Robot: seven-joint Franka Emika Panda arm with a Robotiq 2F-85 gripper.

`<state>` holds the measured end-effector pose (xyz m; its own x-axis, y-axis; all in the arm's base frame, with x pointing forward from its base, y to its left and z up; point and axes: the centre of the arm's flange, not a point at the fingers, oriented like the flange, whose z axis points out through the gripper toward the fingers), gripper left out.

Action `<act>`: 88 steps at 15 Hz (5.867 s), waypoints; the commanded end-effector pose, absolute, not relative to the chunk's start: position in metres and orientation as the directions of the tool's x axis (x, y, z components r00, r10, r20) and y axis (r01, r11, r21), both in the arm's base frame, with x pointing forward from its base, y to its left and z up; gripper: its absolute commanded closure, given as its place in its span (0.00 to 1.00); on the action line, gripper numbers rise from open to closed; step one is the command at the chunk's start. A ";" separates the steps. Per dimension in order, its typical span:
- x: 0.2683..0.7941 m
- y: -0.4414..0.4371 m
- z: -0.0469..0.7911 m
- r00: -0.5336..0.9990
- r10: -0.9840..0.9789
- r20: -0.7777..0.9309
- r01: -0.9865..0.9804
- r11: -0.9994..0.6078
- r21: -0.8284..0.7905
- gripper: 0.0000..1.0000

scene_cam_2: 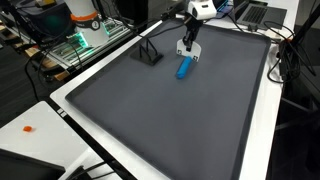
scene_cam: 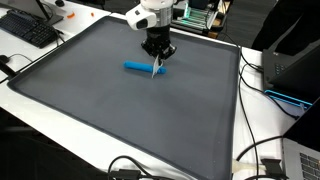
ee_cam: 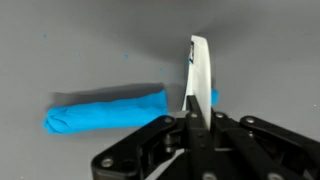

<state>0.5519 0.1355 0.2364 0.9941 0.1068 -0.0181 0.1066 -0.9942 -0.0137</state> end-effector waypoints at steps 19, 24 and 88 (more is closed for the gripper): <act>0.560 0.119 0.288 0.977 0.206 0.058 0.208 -0.978 -0.020 0.99; 0.567 0.104 0.283 0.973 0.224 0.059 0.223 -0.975 0.017 0.99; 0.569 0.099 0.294 0.971 0.232 0.054 0.229 -0.972 0.061 0.99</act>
<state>0.5691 0.1108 0.2921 0.9678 0.2417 0.0699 0.2398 -0.9702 0.0343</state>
